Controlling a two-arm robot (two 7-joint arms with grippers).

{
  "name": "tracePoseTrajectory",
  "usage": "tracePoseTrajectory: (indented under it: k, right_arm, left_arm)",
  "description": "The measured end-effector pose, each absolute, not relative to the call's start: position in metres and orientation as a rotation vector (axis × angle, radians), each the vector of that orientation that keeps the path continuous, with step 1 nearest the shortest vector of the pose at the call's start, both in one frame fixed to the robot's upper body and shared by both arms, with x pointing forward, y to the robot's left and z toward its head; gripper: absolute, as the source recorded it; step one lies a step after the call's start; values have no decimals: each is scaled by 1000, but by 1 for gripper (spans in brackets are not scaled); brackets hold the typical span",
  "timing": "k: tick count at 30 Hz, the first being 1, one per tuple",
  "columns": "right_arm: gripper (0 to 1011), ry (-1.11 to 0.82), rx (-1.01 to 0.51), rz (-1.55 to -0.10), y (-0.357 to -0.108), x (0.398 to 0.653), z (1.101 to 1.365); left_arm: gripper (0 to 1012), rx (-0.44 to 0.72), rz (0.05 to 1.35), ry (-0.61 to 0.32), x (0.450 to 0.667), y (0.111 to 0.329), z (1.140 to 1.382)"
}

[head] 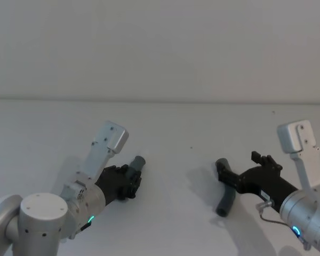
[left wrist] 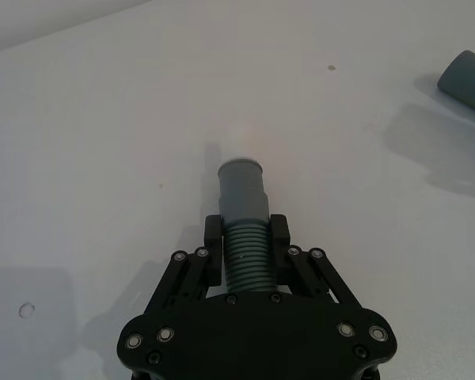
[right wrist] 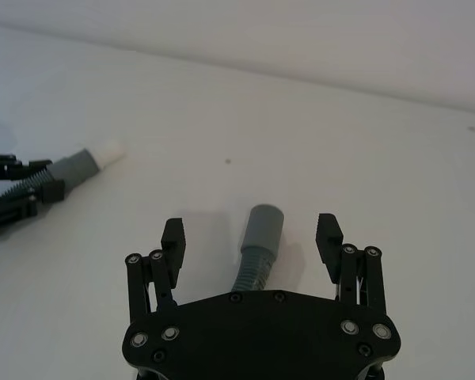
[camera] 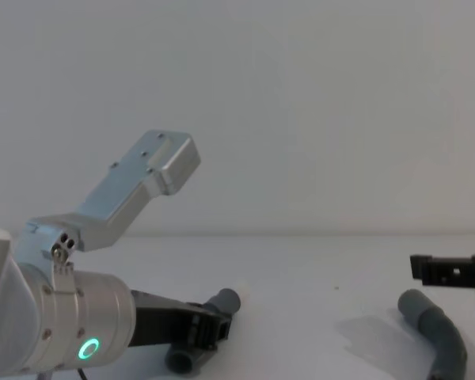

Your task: Use both hands to pick up one end of the pipe from the table, align the ends, and insert them.

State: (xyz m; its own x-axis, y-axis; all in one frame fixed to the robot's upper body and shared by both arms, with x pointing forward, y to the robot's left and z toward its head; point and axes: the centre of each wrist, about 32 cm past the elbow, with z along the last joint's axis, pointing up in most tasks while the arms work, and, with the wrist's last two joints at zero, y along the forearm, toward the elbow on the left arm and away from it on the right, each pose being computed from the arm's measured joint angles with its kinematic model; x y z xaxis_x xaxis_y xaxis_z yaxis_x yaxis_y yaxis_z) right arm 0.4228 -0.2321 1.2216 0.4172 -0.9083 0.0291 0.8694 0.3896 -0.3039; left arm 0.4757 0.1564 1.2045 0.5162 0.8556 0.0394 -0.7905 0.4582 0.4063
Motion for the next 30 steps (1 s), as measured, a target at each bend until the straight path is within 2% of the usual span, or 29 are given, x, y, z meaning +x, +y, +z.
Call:
tracePoseTrajectory:
  k: [30]
  right_arm:
    - [1002,160,-383,-1068,-232,418,1201]
  left_arm:
    - [334,401,1020,180,476,156,1204]
